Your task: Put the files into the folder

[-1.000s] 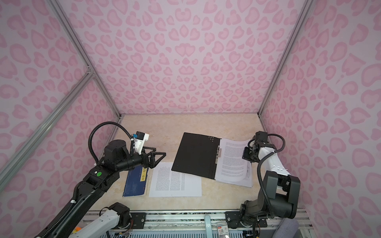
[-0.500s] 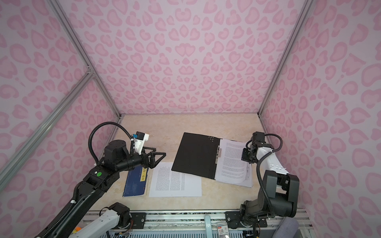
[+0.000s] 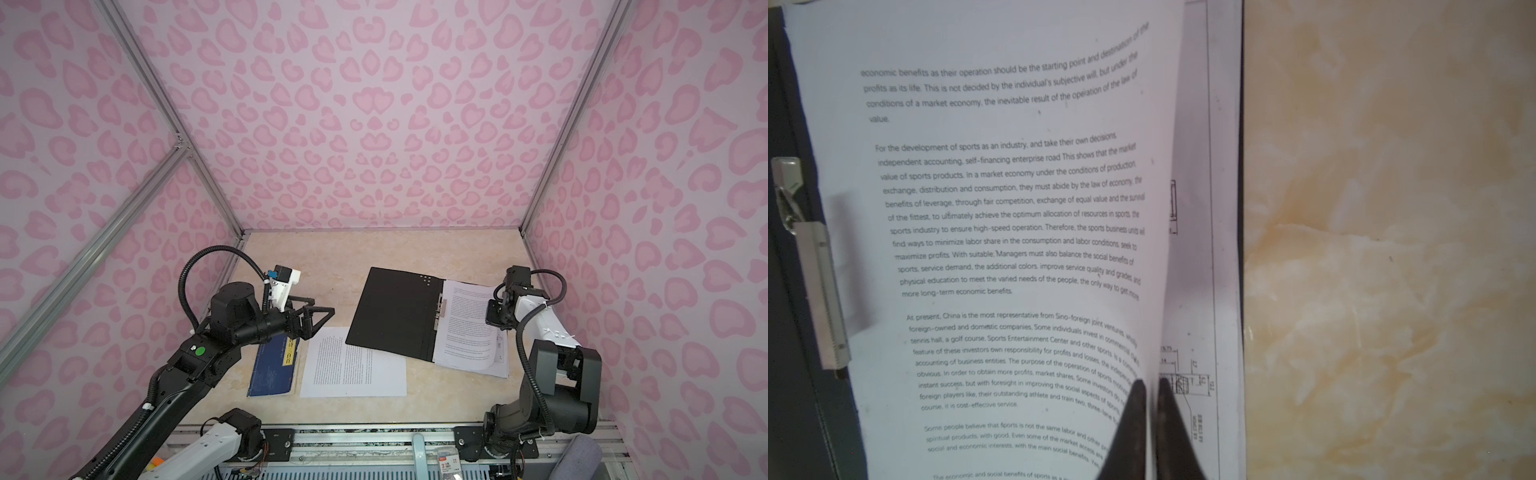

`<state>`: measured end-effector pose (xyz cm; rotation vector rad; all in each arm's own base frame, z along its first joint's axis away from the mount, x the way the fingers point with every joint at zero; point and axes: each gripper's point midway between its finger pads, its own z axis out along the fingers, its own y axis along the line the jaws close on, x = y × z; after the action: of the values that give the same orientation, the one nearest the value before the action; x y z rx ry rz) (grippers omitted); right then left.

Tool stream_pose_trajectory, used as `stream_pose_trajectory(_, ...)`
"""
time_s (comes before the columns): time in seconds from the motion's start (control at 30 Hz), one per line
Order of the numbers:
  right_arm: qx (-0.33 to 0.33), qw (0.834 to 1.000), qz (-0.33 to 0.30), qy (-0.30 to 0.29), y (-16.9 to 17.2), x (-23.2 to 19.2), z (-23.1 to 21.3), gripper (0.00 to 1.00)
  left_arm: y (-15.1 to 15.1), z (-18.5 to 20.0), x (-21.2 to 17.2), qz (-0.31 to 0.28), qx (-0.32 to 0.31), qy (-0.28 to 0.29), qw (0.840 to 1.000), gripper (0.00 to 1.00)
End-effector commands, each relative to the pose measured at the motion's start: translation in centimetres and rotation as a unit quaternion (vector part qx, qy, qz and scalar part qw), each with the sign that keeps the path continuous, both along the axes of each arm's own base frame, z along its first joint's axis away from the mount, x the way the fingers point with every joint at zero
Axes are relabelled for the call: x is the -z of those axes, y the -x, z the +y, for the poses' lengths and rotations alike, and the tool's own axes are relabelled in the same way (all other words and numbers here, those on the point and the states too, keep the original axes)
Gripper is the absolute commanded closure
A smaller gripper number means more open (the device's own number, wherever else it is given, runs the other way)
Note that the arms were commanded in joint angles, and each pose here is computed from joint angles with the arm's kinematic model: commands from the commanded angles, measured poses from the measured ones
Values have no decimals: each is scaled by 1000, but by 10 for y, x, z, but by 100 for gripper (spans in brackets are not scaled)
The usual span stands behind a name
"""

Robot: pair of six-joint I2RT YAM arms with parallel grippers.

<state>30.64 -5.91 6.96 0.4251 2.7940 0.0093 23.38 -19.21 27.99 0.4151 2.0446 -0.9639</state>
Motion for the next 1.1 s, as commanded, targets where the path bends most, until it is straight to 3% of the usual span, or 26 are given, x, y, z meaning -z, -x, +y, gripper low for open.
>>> stream_pose_trajectory(0.0,18,1000,2,15,3,-2,-6,58,-4,2,-1,-6,-10,-2,1000,2)
stream_pose_trajectory(0.1,44,999,-11,18,4,-7,-13,40,-9,7,4,3,-33,-10,999,2)
stream_pose_trajectory(0.23,75,996,-42,3,2,-20,-20,33,-14,14,13,24,-64,-17,998,2)
stream_pose_trajectory(0.37,30,995,-90,8,-15,-50,9,34,-15,21,45,86,-93,-36,991,2)
stream_pose_trajectory(0.5,-62,991,-118,-11,-37,-64,80,37,-1,32,117,221,-117,-101,963,2)
stream_pose_trajectory(0.6,-147,980,-127,-31,-47,-58,150,38,2,41,158,279,-145,-131,940,2)
stream_pose_trajectory(0.8,-271,951,-104,-104,-47,-18,273,40,-29,47,191,315,-194,-185,910,2)
stream_pose_trajectory(0.93,-306,938,-78,-141,-38,12,311,44,-42,45,215,346,-201,-215,891,2)
stream_pose_trajectory(1.07,-323,934,-60,-143,-29,30,319,48,-59,48,221,343,-222,-236,882,2)
